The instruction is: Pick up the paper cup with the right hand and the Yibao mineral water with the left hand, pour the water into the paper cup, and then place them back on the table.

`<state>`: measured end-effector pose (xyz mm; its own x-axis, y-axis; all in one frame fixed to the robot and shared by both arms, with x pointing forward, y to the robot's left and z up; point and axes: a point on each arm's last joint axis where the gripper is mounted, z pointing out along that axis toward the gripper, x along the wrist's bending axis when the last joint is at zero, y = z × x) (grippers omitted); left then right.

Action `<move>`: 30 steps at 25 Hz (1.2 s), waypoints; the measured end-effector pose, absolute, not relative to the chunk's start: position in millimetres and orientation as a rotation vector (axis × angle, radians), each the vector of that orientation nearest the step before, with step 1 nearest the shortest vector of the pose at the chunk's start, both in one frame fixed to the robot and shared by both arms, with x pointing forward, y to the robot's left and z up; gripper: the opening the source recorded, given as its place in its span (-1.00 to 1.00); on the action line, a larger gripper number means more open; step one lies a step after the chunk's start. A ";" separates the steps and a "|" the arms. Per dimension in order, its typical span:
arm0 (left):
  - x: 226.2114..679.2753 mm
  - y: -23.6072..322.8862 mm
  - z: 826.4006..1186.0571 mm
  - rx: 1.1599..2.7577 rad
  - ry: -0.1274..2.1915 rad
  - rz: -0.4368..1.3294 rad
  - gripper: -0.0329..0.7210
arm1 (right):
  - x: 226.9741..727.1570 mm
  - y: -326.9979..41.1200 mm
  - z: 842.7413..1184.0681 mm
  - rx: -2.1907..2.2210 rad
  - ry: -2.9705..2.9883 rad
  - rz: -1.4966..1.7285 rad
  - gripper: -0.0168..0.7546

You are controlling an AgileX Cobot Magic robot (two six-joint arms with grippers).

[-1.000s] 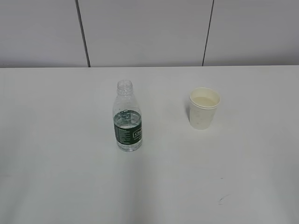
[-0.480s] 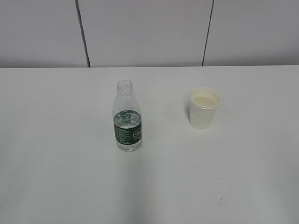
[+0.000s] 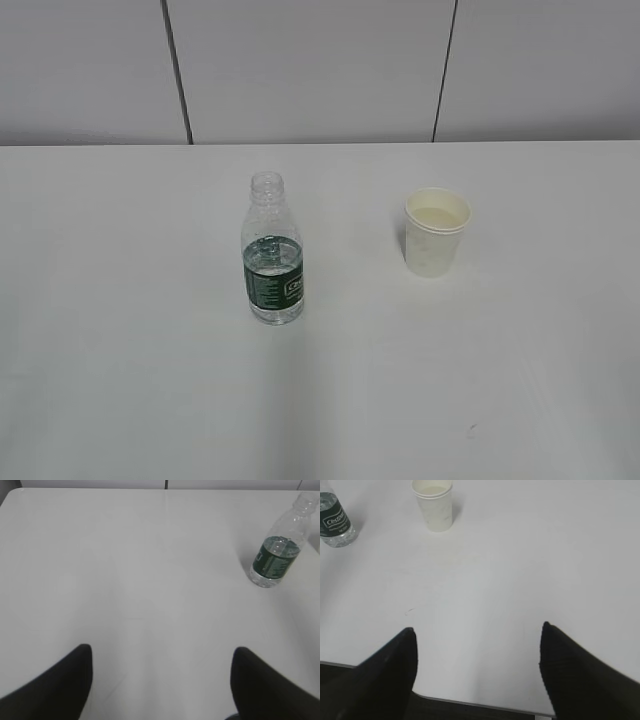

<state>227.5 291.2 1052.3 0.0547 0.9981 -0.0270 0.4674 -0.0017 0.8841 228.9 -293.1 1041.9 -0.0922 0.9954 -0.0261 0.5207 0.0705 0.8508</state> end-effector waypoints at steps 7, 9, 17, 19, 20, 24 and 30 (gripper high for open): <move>227.4 290.6 1052.3 1.577 1.502 0.870 0.47 | 228.9 -293.1 1041.9 1.521 1.693 0.919 0.58; 227.4 290.1 1052.4 1.576 1.500 0.864 0.47 | 228.9 -293.1 1041.9 1.521 1.693 0.919 0.58; 227.3 288.8 1052.5 1.573 1.491 0.844 0.47 | 228.9 -293.1 1041.9 1.521 1.693 0.919 0.58; 227.3 288.8 1052.5 1.573 1.491 0.844 0.47 | 228.9 -293.1 1041.9 1.521 1.693 0.919 0.58; 227.3 288.8 1052.5 1.573 1.491 0.844 0.47 | 228.9 -293.1 1041.9 1.521 1.693 0.919 0.58; 227.3 288.8 1052.5 1.573 1.491 0.844 0.47 | 228.9 -293.1 1041.9 1.521 1.693 0.919 0.58; 227.3 288.8 1052.5 1.573 1.491 0.844 0.47 | 228.9 -293.1 1041.9 1.521 1.693 0.919 0.58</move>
